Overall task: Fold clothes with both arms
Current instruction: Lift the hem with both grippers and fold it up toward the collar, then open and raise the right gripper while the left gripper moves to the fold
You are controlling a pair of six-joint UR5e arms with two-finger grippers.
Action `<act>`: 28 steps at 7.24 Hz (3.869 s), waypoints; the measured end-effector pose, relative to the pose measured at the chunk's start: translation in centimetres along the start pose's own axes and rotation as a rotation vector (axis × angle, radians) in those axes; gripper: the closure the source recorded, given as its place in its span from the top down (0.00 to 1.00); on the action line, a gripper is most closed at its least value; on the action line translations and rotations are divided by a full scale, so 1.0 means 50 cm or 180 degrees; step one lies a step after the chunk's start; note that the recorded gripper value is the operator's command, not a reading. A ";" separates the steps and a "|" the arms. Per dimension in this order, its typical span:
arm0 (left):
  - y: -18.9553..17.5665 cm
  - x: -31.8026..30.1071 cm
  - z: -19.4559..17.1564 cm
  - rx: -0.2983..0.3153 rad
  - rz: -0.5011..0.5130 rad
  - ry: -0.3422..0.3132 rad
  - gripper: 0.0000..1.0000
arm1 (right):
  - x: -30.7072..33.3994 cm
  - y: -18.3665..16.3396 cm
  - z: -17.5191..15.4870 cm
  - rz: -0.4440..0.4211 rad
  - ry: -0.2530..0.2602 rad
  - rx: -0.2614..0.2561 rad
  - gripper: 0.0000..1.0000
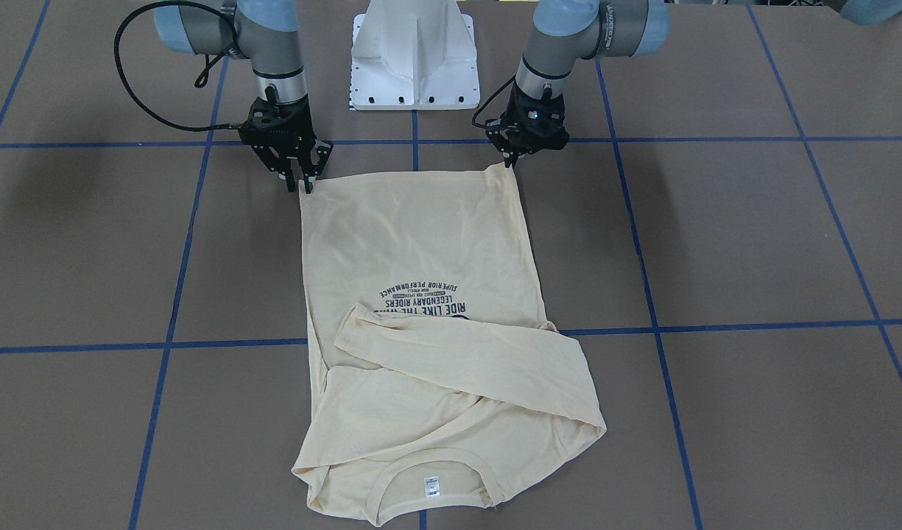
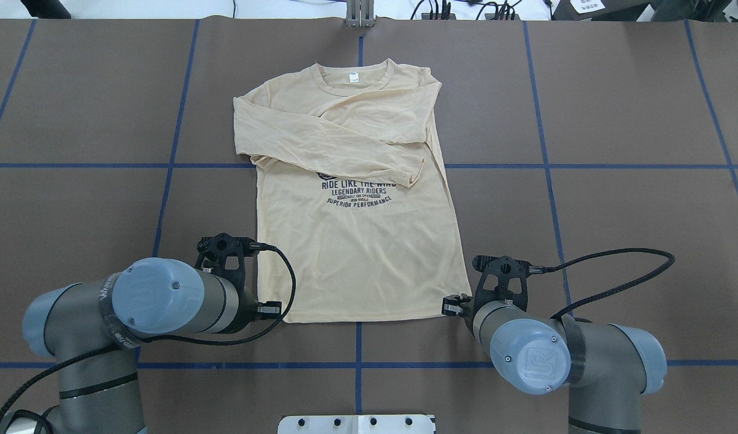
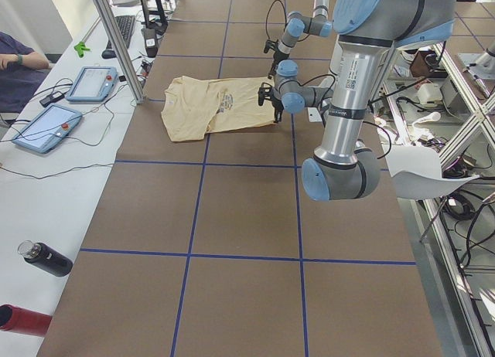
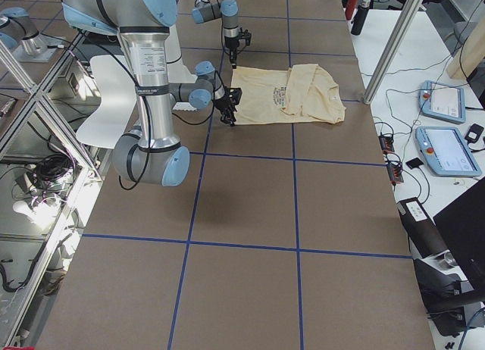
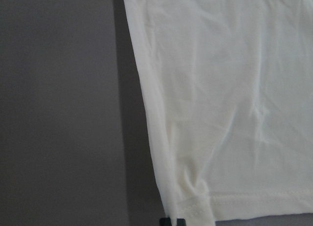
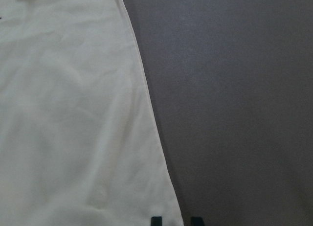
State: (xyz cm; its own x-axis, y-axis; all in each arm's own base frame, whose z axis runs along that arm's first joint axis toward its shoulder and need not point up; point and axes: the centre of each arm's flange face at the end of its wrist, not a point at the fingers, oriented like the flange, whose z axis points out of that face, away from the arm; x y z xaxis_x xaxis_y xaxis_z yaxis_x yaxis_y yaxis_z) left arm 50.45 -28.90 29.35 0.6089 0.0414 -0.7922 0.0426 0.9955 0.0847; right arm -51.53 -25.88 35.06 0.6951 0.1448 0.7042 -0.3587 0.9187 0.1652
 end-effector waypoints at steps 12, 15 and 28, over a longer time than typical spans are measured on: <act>0.132 0.037 -0.420 -0.0518 0.0150 0.0374 0.00 | 0.087 -0.089 -0.484 0.0188 -0.0397 -0.0730 0.00; -0.036 0.034 -0.282 0.0055 0.0036 -0.0182 0.00 | -0.084 -0.238 -0.325 0.0312 -0.0285 -0.0236 0.00; -0.290 -0.069 -0.067 0.0660 0.0182 -0.0326 1.00 | -0.130 -0.546 0.008 0.0343 -0.0241 0.0055 1.00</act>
State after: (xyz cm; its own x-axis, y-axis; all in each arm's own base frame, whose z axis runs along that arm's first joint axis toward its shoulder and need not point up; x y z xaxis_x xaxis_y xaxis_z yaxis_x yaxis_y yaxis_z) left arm 45.10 -43.20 28.82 0.6917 0.0780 -0.7180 0.1610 0.9525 0.2585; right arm -46.49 -52.07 26.25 0.6032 0.2136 0.7684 -0.4398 0.8928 0.0971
